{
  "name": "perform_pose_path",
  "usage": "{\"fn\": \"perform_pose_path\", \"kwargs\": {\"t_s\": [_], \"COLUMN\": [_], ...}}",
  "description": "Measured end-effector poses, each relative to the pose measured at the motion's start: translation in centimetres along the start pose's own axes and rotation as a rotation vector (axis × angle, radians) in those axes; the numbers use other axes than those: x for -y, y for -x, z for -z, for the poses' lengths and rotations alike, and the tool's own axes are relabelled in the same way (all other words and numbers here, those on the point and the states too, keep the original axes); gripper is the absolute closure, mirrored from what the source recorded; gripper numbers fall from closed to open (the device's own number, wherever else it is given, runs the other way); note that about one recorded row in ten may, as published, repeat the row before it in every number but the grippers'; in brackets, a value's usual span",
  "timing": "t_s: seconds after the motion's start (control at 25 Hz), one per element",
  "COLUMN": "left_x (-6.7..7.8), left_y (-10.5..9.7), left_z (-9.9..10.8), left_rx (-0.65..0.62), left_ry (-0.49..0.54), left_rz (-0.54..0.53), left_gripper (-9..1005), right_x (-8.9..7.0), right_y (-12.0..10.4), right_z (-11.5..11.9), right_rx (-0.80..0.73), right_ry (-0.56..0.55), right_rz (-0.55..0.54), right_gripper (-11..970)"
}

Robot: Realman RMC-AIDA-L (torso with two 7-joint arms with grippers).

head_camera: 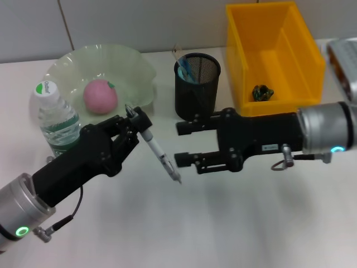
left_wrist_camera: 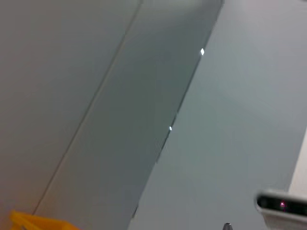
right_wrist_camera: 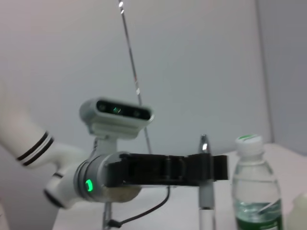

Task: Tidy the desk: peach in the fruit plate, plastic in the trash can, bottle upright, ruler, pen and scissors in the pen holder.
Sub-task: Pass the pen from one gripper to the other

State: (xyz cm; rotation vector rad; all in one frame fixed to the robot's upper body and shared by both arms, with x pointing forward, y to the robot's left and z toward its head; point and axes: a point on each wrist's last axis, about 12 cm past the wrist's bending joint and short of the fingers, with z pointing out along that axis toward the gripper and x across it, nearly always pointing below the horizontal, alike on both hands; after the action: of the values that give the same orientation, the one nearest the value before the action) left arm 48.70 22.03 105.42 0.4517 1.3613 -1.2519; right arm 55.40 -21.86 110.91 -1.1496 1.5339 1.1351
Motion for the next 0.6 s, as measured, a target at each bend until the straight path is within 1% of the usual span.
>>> {"fn": "perform_pose_path", "kwargs": {"t_s": [0.24,0.36,0.52,0.56,0.6], "left_x": [0.6,0.6,0.7,0.9,1.0], "left_y": [-0.4,-0.2,0.0,0.1,0.2], "left_z": [0.1,0.1,0.1,0.1,0.2], "left_rx": [0.049,0.077,0.103,0.129,0.14], "left_ry": [0.015,0.021,0.019,0.016,0.016], "left_rz": [0.039,0.043,0.046,0.055,0.06], "left_gripper": [836,835,833,832,832], "right_x": [-1.2,-1.8,-2.9,-3.4,-3.4], "right_y": [-1.7,-2.7,-4.0,-4.7,-4.7], "right_z": [1.6,2.4,3.4,3.6,3.6], "right_rx": [0.087,0.14,0.234,0.264,0.264], "right_ry": [-0.071,-0.115,-0.199,-0.232,-0.232], "right_rz": [0.033,0.049,0.083,0.096,0.096], "right_gripper": [282,282,282,283,283]}}
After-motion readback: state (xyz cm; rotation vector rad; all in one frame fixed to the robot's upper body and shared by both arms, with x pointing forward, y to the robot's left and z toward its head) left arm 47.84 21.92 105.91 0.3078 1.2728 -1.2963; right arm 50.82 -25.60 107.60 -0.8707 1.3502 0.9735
